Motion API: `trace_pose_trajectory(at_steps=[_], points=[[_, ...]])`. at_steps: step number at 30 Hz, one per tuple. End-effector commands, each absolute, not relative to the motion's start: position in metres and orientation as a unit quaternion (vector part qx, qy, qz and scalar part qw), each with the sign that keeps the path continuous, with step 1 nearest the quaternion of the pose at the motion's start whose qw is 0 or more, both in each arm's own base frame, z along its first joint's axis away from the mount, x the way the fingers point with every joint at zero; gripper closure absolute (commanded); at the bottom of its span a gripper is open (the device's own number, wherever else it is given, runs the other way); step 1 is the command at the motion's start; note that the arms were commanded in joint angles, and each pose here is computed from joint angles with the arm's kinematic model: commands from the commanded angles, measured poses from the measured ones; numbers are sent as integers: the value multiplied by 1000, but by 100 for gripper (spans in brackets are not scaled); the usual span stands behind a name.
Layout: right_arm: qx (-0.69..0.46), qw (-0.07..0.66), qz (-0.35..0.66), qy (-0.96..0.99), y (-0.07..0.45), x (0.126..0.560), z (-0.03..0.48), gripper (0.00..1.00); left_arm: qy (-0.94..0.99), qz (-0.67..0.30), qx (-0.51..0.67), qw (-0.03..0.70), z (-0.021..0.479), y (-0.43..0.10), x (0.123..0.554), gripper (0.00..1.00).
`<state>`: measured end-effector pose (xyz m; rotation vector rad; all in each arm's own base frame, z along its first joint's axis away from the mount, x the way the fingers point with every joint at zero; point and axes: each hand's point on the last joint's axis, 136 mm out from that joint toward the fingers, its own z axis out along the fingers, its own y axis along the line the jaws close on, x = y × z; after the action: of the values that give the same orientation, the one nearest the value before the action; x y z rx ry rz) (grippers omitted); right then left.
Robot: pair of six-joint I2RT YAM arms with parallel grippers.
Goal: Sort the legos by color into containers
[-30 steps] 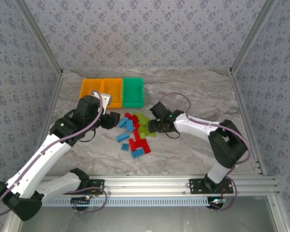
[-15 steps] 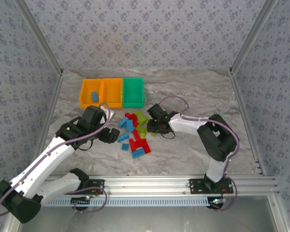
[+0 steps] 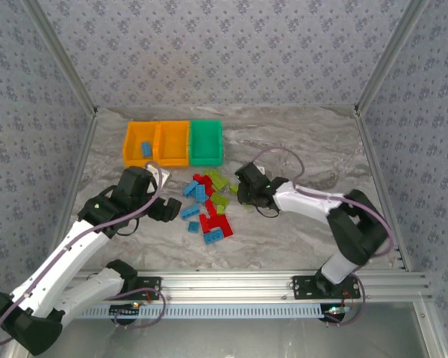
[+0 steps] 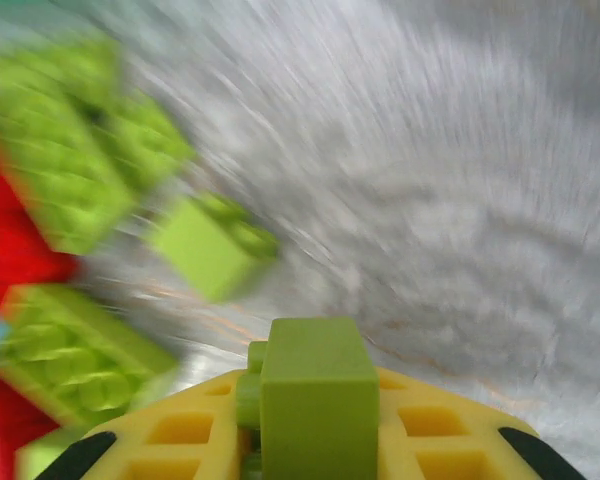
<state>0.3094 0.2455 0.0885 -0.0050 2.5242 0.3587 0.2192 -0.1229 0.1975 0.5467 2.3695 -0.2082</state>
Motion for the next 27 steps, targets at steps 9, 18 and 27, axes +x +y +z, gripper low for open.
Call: trace_pose_trajectory(at_steps=[9,18,27], points=[[-167,507,164,830,344,418,224,85,898,-74,173,397,214,-104,229,3],[-181,470,91,859,390,508,149,80,901,-60,169,395,209,-100,231,1],[-188,448,89,869,399,514,156,54,906,-52,168,385,204,-98,233,1]])
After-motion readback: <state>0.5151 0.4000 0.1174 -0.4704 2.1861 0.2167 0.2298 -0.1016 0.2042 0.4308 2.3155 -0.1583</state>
